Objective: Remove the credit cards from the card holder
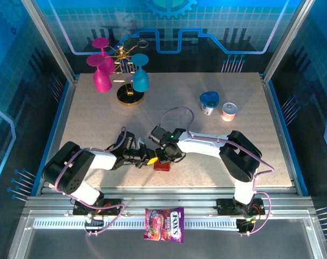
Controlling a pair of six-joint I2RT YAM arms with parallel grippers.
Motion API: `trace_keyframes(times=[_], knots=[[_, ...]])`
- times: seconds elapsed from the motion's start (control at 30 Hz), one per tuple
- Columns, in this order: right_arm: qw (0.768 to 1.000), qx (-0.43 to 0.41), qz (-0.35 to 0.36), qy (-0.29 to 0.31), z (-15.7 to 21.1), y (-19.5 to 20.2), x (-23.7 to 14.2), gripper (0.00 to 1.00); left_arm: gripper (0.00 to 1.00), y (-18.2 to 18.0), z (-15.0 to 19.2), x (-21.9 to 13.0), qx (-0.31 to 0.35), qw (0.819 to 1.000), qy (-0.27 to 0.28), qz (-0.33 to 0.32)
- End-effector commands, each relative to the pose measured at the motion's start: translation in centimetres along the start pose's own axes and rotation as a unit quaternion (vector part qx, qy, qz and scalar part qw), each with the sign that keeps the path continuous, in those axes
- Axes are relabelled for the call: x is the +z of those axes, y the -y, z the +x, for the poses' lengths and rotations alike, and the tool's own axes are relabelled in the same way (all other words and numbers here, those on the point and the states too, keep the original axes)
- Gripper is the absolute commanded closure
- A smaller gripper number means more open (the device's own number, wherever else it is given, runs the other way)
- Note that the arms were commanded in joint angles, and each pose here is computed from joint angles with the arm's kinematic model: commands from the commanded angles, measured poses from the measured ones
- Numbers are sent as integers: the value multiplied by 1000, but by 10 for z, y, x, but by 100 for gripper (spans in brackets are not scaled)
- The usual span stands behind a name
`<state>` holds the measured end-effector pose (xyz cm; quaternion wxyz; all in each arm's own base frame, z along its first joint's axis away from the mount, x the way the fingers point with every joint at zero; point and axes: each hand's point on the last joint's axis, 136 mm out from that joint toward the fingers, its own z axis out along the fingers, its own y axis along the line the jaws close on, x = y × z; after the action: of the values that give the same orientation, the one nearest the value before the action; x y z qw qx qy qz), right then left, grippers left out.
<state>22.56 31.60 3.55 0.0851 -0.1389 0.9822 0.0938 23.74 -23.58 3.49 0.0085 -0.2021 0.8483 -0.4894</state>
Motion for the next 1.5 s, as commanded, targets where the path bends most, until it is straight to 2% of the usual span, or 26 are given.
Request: trace_keyframes(times=[0.0, 0.13, 0.47, 0.77, 1.0, 1.13, 1.23, 1.33, 1.4, 1.47], knots=[[997, 23, -71, 14, -6, -13, 1, 98, 88, 10, 3, 8, -8, 1000, -15, 26], [993, 47, -108, 22, -7, -12, -1, 100, 90, -3, 2, 15, -28, 999, -17, 10], [987, 76, -135, 43, -9, 1, -16, 100, 91, -40, 3, 17, -54, 997, -10, -51], [987, 107, -117, 35, 4, 23, -19, 100, 92, -53, 6, 18, -70, 996, -9, -61], [983, 140, -119, 26, 12, 35, -21, 68, 90, -38, 1, 16, -60, 997, -2, -49], [980, 147, -128, 29, 8, 33, -23, 63, 90, -31, 0, 14, -54, 998, -1, -46], [981, 155, -115, 21, 11, 39, -18, 63, 90, -27, 1, 13, -52, 998, -1, -41], [982, 162, -94, 18, 16, 46, -17, 67, 90, -23, 1, 11, -49, 998, 1, -39], [982, 163, -93, 21, 15, 48, -19, 74, 90, -21, 0, 10, -48, 998, 2, -39], [981, 166, -95, 25, 13, 49, -22, 74, 89, -20, 0, 10, -46, 998, 3, -40]])
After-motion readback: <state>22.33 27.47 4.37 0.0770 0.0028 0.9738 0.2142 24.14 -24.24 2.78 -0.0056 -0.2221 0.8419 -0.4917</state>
